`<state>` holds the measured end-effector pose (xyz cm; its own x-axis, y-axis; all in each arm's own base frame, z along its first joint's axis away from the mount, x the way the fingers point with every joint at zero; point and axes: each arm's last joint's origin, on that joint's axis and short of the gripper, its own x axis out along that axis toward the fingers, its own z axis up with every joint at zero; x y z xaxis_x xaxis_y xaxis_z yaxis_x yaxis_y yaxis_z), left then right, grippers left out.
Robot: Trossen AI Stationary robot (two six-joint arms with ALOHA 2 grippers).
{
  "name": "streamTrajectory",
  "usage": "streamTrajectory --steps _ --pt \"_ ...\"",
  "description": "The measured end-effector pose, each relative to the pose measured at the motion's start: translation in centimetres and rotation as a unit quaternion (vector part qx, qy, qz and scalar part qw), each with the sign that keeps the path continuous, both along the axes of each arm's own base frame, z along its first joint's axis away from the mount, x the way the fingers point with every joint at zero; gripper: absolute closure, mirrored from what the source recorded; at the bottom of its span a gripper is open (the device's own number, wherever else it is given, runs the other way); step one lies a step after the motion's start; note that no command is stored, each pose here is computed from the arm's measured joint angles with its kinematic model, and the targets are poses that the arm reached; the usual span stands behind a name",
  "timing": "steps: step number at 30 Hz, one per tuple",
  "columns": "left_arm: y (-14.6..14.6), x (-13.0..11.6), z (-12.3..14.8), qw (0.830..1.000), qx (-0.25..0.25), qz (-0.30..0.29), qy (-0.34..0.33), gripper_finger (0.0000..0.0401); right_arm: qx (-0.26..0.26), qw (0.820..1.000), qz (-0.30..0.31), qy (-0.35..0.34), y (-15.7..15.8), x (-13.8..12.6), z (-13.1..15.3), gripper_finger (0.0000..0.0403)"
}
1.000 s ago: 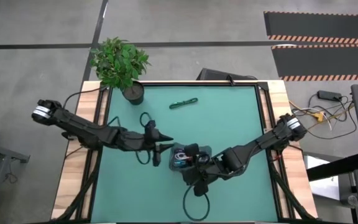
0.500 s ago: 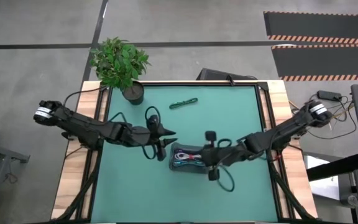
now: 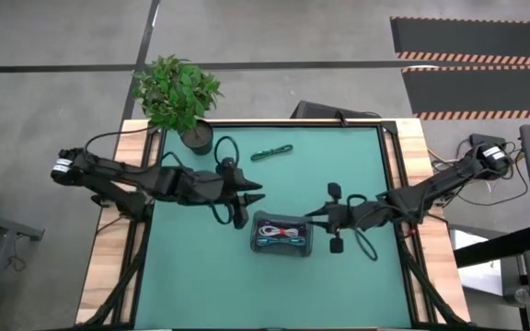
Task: Pick and place USB-C Cables
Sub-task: Put the black green charger cable into the black bin
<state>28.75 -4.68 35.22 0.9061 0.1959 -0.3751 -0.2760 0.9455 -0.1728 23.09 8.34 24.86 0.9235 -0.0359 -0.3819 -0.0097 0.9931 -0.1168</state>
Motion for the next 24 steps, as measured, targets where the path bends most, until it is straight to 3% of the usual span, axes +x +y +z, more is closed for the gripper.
streamTrajectory --steps 6,12,19,24 --pt "1.7 0.9 -1.6 0.997 0.008 0.032 0.075 0.0294 0.027 0.999 -0.007 -0.021 -0.5 -1.0 0.7 0.0340" --pt "4.3 3.6 -2.3 0.988 0.028 0.057 0.138 0.0294 0.025 0.999 -0.006 -0.022 -0.6 -1.3 0.9 0.0340" --pt "6.5 6.4 -4.9 0.956 0.167 -0.011 0.239 0.0294 0.014 1.000 -0.001 -0.028 -0.6 -1.4 1.1 0.0340" --pt "7.8 7.7 -7.5 0.919 0.250 -0.066 0.298 0.0294 0.021 0.999 -0.004 -0.026 -0.6 -1.4 1.1 0.0340"
